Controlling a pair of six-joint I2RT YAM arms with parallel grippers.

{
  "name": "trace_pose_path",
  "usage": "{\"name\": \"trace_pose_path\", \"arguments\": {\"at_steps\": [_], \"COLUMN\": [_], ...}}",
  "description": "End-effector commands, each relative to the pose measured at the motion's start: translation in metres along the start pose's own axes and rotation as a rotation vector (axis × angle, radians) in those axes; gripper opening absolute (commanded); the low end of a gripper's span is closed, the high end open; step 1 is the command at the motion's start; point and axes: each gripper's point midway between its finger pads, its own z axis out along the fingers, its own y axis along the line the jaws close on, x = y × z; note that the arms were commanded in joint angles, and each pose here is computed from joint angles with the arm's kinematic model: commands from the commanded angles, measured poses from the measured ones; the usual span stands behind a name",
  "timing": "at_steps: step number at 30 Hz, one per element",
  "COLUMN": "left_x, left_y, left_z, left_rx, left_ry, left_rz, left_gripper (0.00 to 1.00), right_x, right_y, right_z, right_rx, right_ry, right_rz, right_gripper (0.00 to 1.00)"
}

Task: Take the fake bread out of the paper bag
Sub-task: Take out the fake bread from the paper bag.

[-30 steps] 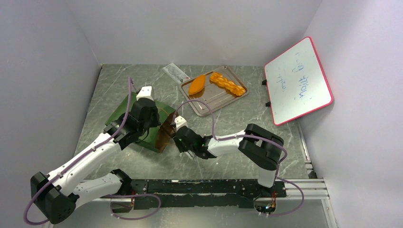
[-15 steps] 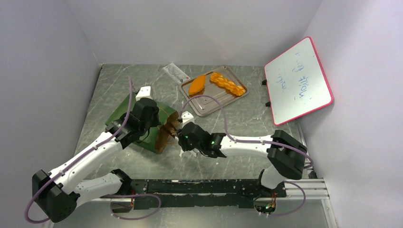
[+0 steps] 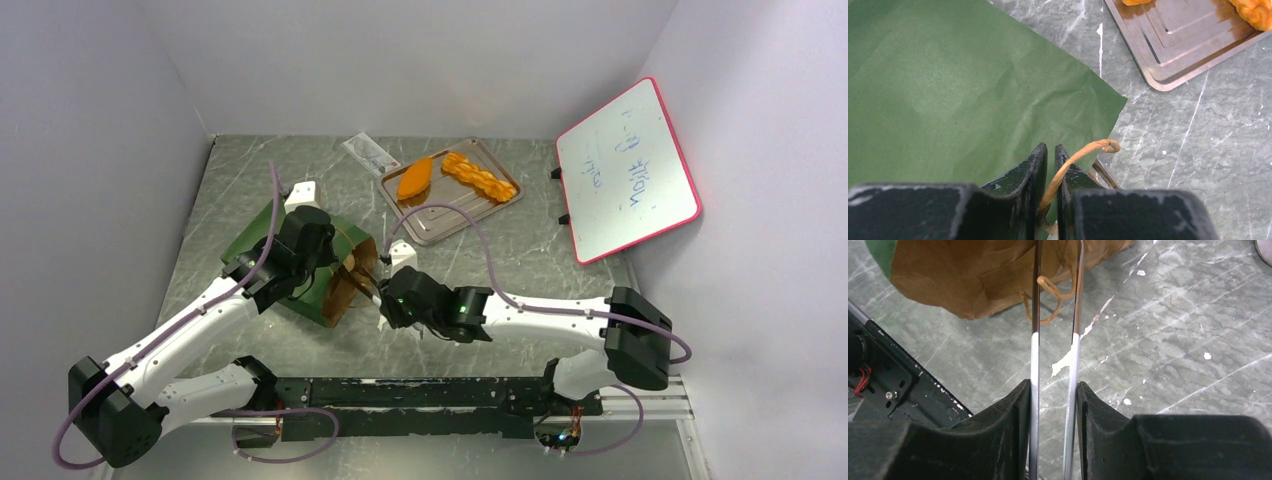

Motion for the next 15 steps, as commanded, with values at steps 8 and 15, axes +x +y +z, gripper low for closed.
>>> {"name": "trace_pose_path", "arguments": {"at_steps": [8,15], "left_x": [-0.003,0.001], "left_y": [0.005,0.008], "left_z": [0.001,0.002], "left_rx": [-0.031,-0.042], "left_ry": [-0.024,-0.019], "left_rz": [-0.005,-0.008], "left_gripper": [0.07,0.07], "right_x": [-0.034,-0.033], "right_y": [0.016,0.012], "right_z": [-0.043,-0.061], "right_rx": [-0.002,0.028], "right_ry": [-0.088,-0.102], "right_rz": [0.045,0.061], "right_gripper": [0.16,0.16]}}
